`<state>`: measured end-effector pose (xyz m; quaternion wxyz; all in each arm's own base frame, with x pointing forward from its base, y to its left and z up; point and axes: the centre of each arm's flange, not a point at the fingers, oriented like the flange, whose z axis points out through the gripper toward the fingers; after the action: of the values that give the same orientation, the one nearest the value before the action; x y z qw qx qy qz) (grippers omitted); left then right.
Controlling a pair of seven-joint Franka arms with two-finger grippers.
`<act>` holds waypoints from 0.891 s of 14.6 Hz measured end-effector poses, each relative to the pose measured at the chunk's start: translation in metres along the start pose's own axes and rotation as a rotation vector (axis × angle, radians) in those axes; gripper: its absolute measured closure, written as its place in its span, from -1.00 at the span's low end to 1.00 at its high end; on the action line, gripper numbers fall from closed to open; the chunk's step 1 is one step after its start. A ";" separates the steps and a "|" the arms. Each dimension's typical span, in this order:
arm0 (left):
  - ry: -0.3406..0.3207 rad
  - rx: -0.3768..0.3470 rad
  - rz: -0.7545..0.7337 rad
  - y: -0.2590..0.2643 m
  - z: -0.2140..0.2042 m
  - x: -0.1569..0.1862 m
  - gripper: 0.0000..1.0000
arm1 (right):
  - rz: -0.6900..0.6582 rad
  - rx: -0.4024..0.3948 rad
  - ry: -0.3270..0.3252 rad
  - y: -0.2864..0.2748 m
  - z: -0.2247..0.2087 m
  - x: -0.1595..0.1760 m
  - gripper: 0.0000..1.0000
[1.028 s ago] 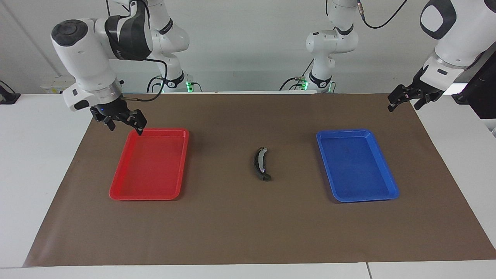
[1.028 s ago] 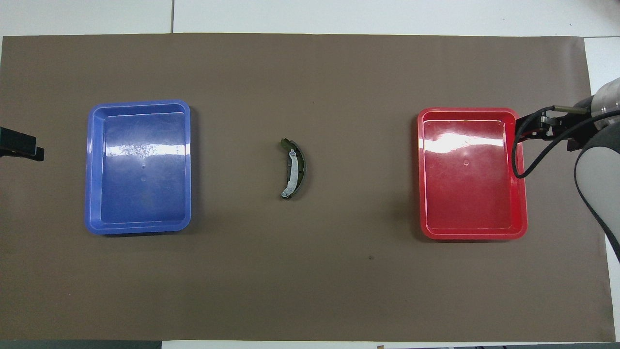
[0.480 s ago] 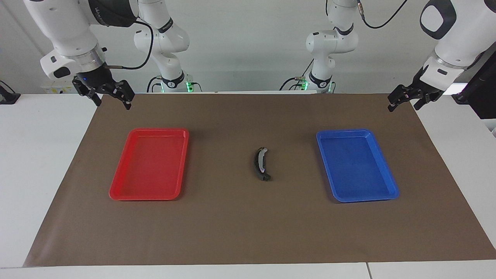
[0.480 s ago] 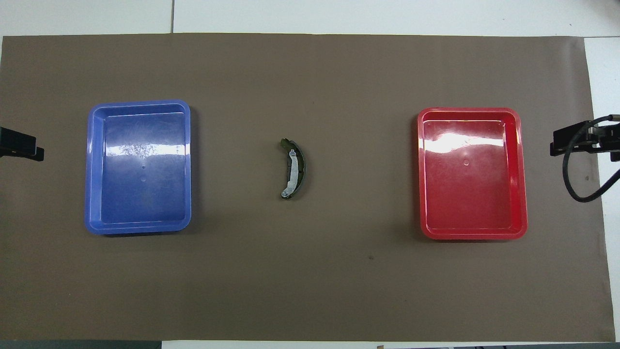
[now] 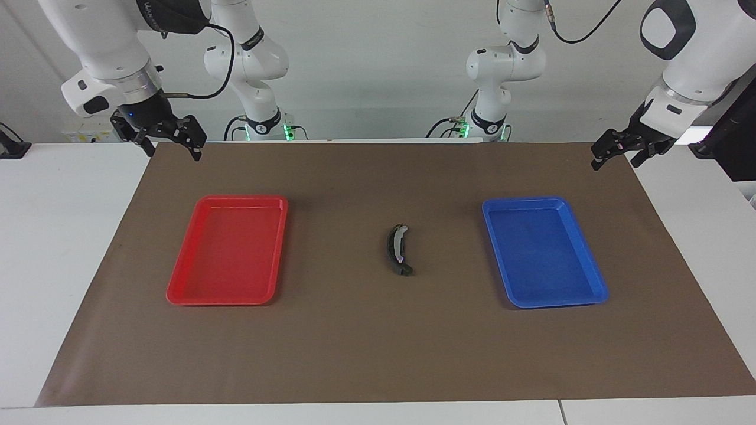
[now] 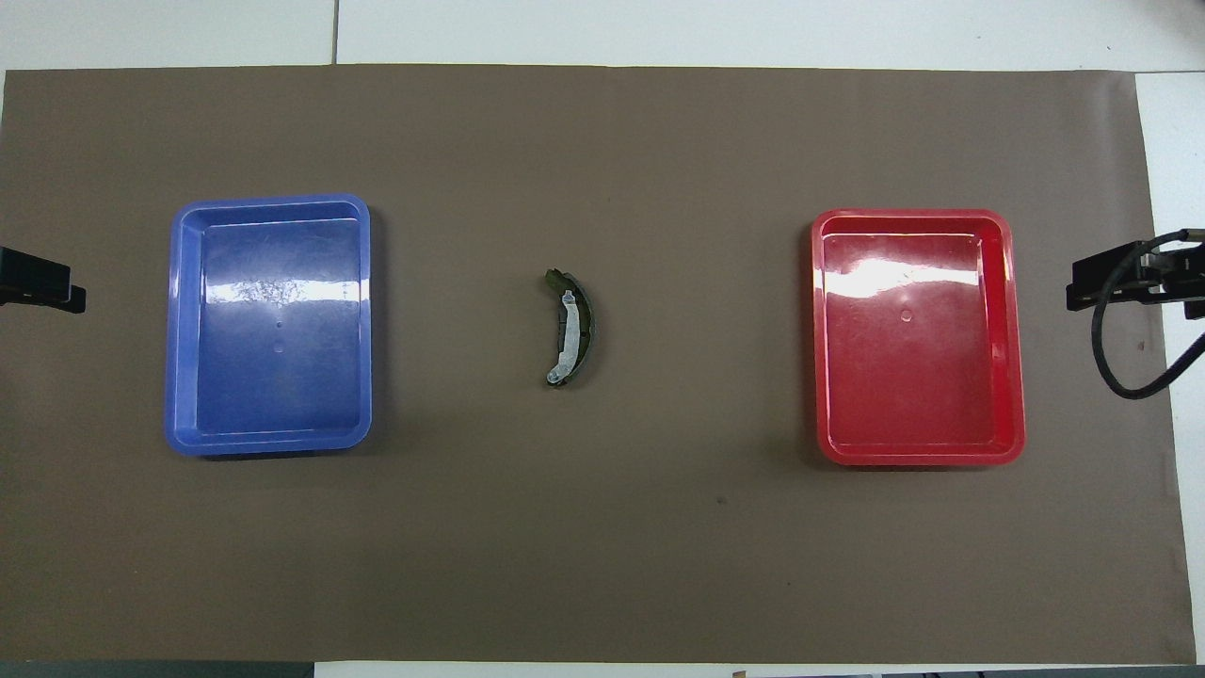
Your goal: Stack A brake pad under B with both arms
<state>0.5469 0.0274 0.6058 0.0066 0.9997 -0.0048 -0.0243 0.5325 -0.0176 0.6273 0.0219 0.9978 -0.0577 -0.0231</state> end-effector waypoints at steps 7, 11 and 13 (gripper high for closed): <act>0.000 0.000 0.000 0.000 0.000 0.000 -0.98 | -0.051 0.001 0.015 0.000 -0.007 0.000 -1.00; 0.000 0.000 0.000 0.000 0.000 0.000 -0.98 | -0.053 0.005 0.011 0.000 -0.006 0.000 -1.00; 0.000 0.000 0.000 0.000 0.000 0.000 -0.96 | -0.054 0.006 0.010 -0.001 -0.006 0.000 -1.00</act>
<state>0.5469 0.0274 0.6058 0.0066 0.9997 -0.0048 -0.0243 0.5330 -0.0163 0.6335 0.0188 0.9992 -0.0307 -0.0183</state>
